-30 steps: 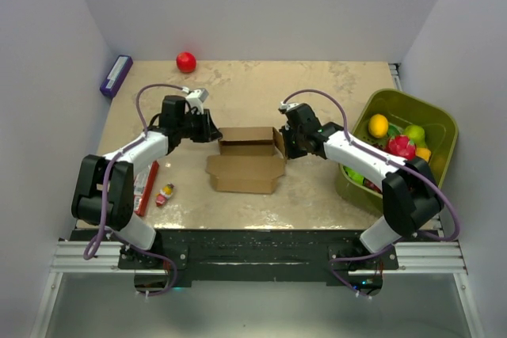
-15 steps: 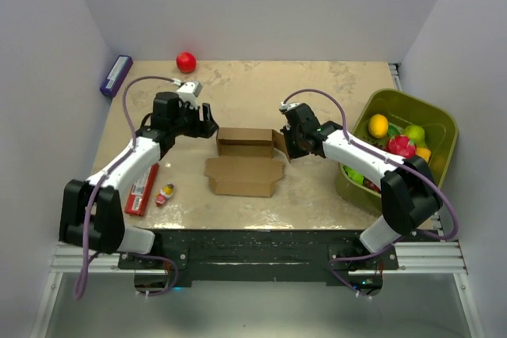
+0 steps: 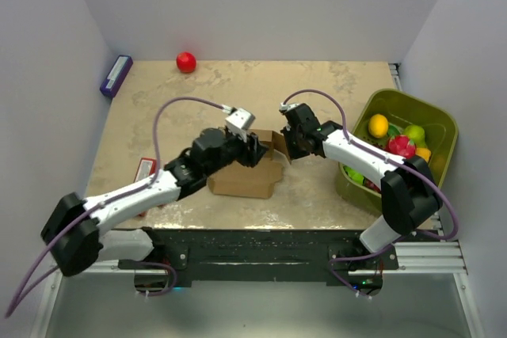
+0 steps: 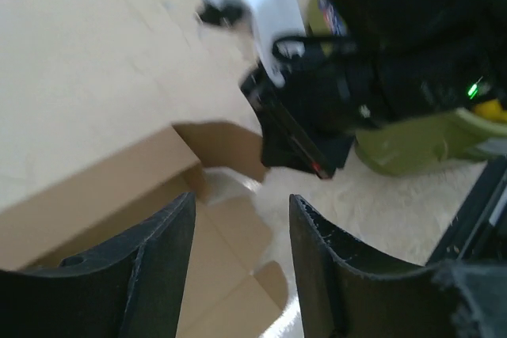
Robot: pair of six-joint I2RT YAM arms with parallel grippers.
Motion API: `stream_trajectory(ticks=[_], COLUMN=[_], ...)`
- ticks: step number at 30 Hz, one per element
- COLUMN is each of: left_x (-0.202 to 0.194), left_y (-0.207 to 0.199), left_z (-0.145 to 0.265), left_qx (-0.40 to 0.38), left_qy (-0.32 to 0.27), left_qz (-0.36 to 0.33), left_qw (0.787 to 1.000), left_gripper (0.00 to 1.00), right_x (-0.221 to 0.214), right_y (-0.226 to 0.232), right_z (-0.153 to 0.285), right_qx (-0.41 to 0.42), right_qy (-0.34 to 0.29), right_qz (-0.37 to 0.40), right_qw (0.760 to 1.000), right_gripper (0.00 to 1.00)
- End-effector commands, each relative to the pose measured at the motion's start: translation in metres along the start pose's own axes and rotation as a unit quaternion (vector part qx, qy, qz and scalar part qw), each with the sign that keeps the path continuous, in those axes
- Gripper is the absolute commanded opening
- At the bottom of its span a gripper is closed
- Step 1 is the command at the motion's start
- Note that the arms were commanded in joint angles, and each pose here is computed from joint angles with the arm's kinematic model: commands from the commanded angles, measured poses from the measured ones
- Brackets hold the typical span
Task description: Fold the paper box
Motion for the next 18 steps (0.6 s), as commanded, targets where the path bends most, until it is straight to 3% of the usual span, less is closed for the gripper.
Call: stream_trajectory(ticks=[1,13,18], left_x=[-0.033,-0.11,-0.135], left_y=[-0.035,-0.04,-0.042], left_z=[-0.029,-0.065,-0.074], left_qx=[-0.056,-0.07,-0.073], left_qy=[0.001,0.043,0.059], left_qz=[0.052,0.094,0.104], left_qw=[0.997,0.992,0.99], left_gripper=[0.49,0.22,0.19], right_x=[0.012,0.008,0.008], right_y=[0.003,0.003,0.004], right_z=[0.005,0.004,0.003], right_qx=[-0.001,0.001,0.007], right_qy=[-0.01,-0.007,-0.006], right_qz=[0.01,0.008,0.007], right_qw=[1.0,1.0,1.0], right_gripper=[0.0,0.0,0.0])
Point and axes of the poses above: each gripper's point midway between its finger pads, its own z axis back along the fingers, its own y axis along the line the jaws close on, x = y × z, the point moved 5 cm from there along z, back along the fingers, and after that the axes turned 6 degrees about -z, right-handed, at the moved point
